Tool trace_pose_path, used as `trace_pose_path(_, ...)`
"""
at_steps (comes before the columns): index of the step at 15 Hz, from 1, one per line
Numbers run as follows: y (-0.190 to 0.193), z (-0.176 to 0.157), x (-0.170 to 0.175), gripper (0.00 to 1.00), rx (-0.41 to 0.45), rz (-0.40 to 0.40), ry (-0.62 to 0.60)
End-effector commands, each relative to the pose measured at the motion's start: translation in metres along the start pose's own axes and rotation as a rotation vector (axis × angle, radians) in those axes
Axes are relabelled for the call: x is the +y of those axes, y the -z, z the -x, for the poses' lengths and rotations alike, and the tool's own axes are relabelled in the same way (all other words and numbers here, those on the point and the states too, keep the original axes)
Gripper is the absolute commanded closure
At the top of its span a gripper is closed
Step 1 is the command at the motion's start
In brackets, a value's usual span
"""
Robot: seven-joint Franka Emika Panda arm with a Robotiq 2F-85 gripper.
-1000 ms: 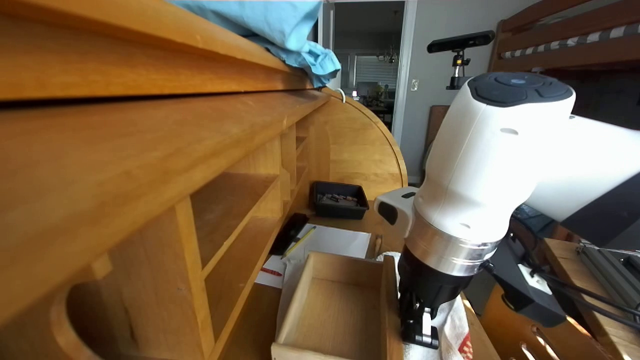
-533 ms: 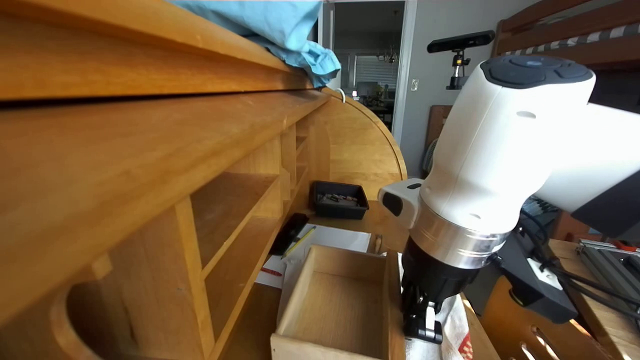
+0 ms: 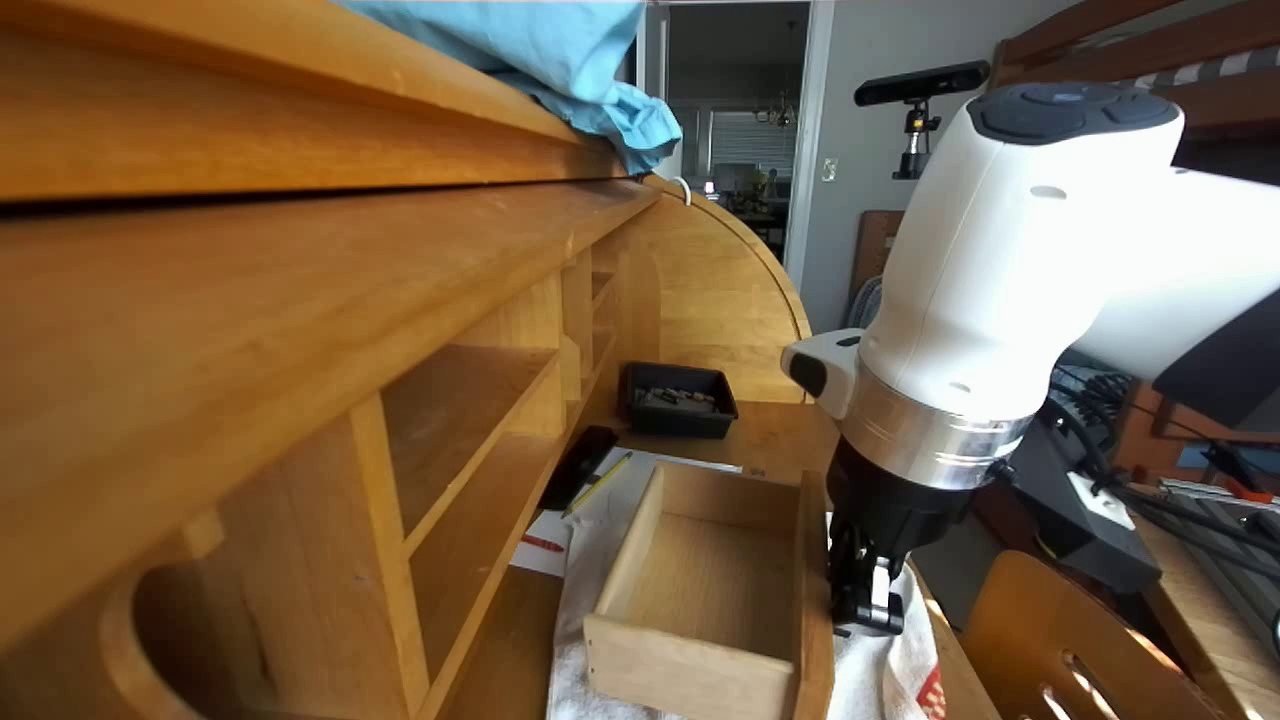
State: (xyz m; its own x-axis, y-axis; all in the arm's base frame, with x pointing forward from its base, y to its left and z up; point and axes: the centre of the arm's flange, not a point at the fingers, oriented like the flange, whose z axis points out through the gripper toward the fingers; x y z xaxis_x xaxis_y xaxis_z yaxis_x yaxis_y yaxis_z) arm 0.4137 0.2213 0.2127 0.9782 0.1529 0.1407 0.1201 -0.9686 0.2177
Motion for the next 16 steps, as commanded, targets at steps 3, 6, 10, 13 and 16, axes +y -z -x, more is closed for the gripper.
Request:
trace_pose_path(3,0.023,0.020,0.034,0.94,-0.017,0.033,-0.079)
trace_pose_path(6,0.026,0.030,0.054,0.94,-0.033,0.060,-0.126)
trace_pose_path(10,0.029,0.043,0.079,0.94,-0.054,0.077,-0.182)
trace_pose_path(13,0.011,0.033,0.074,0.75,-0.067,0.075,-0.155)
trace_pose_path(16,0.013,0.036,0.075,0.75,-0.064,0.074,-0.155)
